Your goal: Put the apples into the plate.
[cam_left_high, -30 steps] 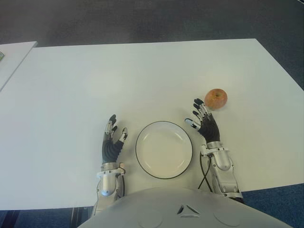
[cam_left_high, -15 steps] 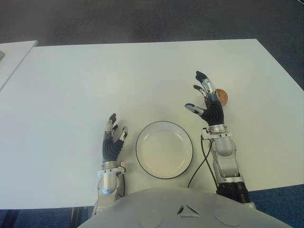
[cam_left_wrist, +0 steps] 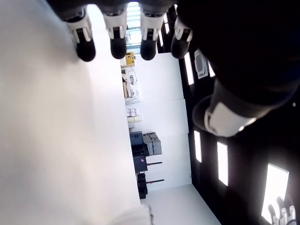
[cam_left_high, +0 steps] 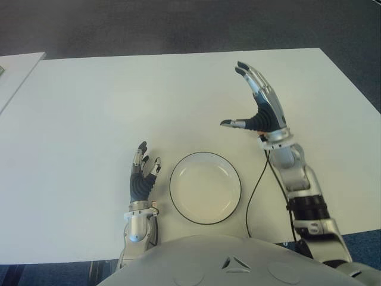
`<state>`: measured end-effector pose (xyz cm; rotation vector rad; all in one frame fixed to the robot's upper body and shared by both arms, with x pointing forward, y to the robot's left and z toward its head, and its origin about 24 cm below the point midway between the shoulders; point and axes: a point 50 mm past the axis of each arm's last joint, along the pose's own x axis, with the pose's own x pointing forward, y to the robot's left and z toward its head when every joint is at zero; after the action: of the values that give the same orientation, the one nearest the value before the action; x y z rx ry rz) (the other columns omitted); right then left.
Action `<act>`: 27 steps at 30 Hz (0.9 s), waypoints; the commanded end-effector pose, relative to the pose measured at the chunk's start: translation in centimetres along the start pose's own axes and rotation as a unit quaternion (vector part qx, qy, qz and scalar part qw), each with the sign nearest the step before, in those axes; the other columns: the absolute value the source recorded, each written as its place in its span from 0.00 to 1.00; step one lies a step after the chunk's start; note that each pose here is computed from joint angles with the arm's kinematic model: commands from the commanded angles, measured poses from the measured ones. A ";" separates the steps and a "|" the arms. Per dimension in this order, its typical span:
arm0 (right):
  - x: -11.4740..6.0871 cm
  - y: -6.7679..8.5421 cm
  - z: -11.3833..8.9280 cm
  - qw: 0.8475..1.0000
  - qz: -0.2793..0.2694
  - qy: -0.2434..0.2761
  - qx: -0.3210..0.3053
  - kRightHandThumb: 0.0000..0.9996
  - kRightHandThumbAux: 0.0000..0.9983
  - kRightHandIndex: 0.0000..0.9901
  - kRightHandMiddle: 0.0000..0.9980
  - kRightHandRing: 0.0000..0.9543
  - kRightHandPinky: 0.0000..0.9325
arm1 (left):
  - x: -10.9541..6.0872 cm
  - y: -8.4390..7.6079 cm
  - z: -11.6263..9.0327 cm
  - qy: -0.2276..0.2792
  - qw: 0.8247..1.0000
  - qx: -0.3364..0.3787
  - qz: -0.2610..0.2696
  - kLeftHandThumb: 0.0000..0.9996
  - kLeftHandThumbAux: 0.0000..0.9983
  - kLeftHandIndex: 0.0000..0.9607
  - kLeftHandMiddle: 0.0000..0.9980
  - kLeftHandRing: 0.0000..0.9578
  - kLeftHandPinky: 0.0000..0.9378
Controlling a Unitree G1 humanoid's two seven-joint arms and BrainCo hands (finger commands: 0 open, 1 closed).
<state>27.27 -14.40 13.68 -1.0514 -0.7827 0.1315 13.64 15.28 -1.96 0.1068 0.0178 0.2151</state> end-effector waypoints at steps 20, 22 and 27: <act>2.0 -1.2 -8.4 0.919 0.218 -0.017 -0.329 0.35 0.36 0.03 0.01 0.00 0.00 | 0.0 -0.5 -0.7 0.014 1.000 -0.011 0.002 0.10 0.61 0.07 0.05 0.05 0.06; 1.7 -1.2 -9.0 0.923 0.223 -0.002 -0.314 0.31 0.34 0.01 0.01 0.00 0.00 | -0.1 -0.5 -0.7 0.014 1.000 -0.009 0.002 0.10 0.61 0.06 0.05 0.04 0.06; 1.1 -0.9 -10.6 0.933 0.239 0.051 -0.264 0.24 0.28 0.00 0.00 0.00 0.00 | -0.2 -0.5 -0.6 0.018 1.000 -0.002 0.004 0.11 0.62 0.06 0.04 0.04 0.06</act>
<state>34.24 -21.65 13.14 -1.7933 -0.5245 0.2614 14.07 14.83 -2.04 0.0851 -0.0009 0.2113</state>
